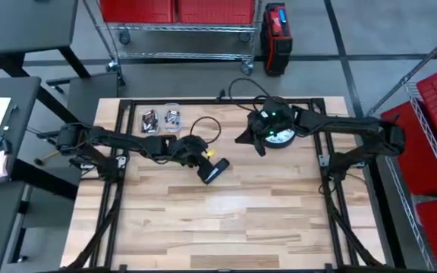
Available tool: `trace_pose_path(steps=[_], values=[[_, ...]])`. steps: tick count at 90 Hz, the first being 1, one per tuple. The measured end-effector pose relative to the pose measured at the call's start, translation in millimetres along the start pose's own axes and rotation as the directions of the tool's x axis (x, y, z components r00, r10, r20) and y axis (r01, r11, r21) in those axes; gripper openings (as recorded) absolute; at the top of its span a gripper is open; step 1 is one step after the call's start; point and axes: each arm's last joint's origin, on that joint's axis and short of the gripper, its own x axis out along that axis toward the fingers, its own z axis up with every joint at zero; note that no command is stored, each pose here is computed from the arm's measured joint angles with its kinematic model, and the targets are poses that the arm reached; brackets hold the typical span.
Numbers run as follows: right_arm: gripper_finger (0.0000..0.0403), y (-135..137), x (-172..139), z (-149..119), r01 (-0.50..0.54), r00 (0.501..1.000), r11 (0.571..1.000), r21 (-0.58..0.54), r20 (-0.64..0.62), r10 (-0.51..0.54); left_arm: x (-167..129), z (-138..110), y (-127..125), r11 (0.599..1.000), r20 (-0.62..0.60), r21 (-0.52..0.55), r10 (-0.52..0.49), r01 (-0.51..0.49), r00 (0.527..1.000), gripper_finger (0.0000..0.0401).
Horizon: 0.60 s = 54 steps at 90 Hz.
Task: Insert battery
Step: Move the remote to the top
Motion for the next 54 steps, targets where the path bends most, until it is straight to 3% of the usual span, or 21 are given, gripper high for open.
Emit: trace_pose_path(steps=[20,29,54], values=[[0.0000,-0.4,-0.1,-3.8,0.005,0.999,1.000,-0.005,-0.037,-0.006,25.1,-16.5,-14.7,0.989,-0.086,0.145,0.048,-0.035,0.995,0.0276],[0.0000,-0.6,-0.2,-5.2,0.009,0.999,1.000,0.001,-0.050,-0.009,37.6,-23.0,-20.7,0.978,-0.120,0.181,0.125,-0.102,0.985,0.0271],[0.0000,-1.0,-0.4,-9.2,0.014,0.996,1.000,0.016,-0.087,-0.013,69.7,-43.5,-12.9,0.957,-0.197,0.171,0.266,-0.234,0.944,0.0269]])
